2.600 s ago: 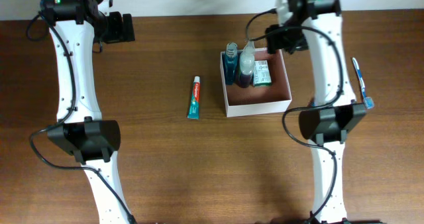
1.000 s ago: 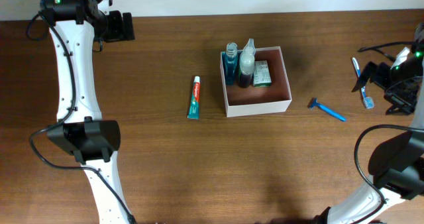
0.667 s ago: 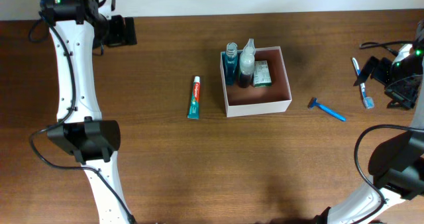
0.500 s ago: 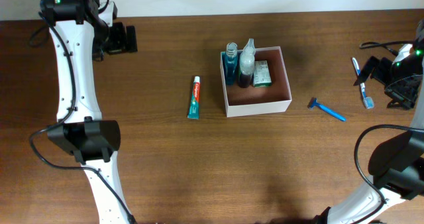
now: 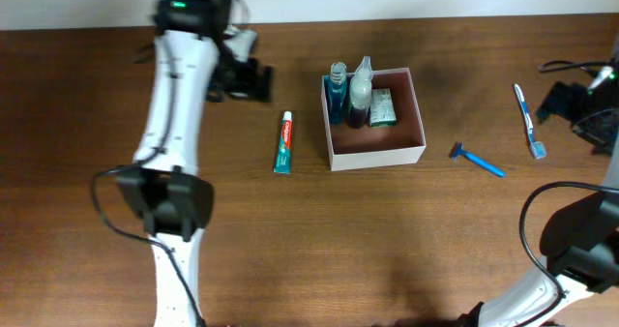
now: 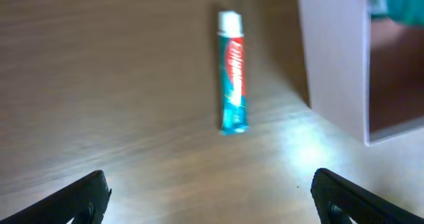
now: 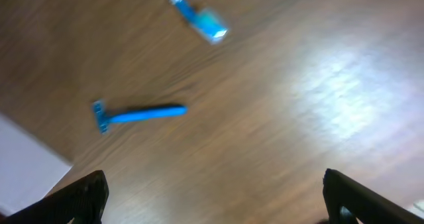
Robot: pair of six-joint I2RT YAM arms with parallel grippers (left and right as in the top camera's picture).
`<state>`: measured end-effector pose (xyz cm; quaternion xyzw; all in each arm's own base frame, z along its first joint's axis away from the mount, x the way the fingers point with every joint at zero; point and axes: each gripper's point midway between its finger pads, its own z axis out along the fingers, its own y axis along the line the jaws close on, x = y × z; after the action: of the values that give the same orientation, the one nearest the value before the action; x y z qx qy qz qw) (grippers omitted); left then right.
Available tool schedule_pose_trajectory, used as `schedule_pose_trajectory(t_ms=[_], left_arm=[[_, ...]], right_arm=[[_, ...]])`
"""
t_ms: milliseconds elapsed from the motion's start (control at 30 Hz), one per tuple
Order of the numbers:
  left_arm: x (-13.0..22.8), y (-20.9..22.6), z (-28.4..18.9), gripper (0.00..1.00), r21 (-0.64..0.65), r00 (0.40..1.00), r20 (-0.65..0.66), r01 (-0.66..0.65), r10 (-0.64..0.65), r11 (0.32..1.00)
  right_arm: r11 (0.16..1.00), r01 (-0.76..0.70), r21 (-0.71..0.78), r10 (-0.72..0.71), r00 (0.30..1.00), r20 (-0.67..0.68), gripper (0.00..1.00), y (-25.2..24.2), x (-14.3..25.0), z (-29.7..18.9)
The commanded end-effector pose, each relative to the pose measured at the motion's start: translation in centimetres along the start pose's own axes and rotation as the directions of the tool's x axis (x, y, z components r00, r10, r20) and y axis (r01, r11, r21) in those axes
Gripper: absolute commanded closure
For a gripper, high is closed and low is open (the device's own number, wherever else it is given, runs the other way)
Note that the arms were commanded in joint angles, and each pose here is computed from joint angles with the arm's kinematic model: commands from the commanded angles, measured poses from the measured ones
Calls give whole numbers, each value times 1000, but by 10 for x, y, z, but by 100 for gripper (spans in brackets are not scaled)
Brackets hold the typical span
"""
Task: Pack container
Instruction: 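Move the left gripper right over the Colgate toothpaste tube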
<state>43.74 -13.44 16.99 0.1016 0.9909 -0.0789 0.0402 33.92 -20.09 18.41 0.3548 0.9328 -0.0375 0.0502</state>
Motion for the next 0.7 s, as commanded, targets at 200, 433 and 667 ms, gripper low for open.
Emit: schedule_pose_trajectory(t_ms=[200, 433, 667], left_arm=[[27, -17, 38, 1, -92, 973, -134, 179, -190, 980], [33, -12, 74, 0, -109, 964, -175, 184, -201, 977], [27, -10, 99, 1, -101, 969, -153, 181, -195, 978]], right_arm=[[946, -323, 41, 322, 947, 25, 1, -95, -9, 1], [913, -406, 50, 405, 914, 27, 1, -123, -7, 1], [913, -406, 49, 405, 914, 27, 1, -123, -7, 1]])
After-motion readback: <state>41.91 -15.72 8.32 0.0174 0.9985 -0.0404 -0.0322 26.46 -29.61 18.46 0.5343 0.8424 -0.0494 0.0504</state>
